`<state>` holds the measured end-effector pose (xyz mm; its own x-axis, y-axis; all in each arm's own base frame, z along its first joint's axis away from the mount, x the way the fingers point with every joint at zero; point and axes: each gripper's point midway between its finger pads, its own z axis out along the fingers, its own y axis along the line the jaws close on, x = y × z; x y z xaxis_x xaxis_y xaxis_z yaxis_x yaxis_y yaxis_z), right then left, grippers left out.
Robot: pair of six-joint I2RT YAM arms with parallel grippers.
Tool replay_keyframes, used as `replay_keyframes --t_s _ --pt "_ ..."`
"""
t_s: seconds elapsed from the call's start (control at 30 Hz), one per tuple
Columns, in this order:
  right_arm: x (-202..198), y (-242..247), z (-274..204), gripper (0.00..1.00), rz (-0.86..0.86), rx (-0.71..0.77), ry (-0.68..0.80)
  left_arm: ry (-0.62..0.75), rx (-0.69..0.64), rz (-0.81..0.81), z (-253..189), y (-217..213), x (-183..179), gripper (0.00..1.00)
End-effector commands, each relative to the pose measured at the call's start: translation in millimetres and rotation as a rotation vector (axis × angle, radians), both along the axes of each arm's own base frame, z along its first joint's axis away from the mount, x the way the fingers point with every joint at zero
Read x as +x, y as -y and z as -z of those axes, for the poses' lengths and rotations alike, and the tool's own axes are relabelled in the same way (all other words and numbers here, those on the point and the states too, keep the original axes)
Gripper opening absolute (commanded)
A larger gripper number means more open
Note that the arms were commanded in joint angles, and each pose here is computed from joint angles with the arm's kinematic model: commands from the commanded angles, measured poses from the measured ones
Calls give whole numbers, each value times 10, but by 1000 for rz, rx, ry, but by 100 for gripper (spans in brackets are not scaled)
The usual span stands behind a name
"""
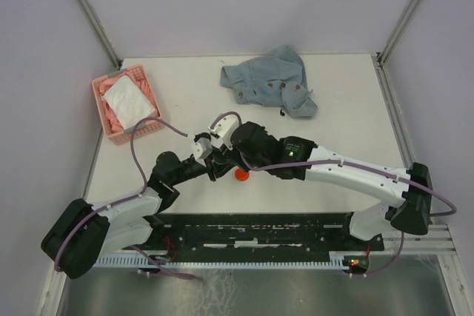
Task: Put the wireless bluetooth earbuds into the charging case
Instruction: Place the earbud in the charging case, then close the charging case.
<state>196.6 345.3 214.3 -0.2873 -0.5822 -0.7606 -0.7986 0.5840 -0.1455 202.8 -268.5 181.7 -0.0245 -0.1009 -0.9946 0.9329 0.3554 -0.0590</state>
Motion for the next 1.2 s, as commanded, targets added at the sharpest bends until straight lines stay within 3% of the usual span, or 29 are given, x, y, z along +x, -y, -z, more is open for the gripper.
replay_keyframes --t_s 0.0,0.37,0.7,1.17 --pt "44 -96 -257 38 38 81 6 92 -89 -23 -323 -13 35 3" --pt "139 222 -611 50 106 125 85 90 -96 -49 -310 -43 62 3" --pt "248 611 -470 57 165 88 109 108 -114 -17 -362 -35 -13 3" --pt "172 401 -276 58 82 117 24 126 -124 -5 -420 -49 -61 3"
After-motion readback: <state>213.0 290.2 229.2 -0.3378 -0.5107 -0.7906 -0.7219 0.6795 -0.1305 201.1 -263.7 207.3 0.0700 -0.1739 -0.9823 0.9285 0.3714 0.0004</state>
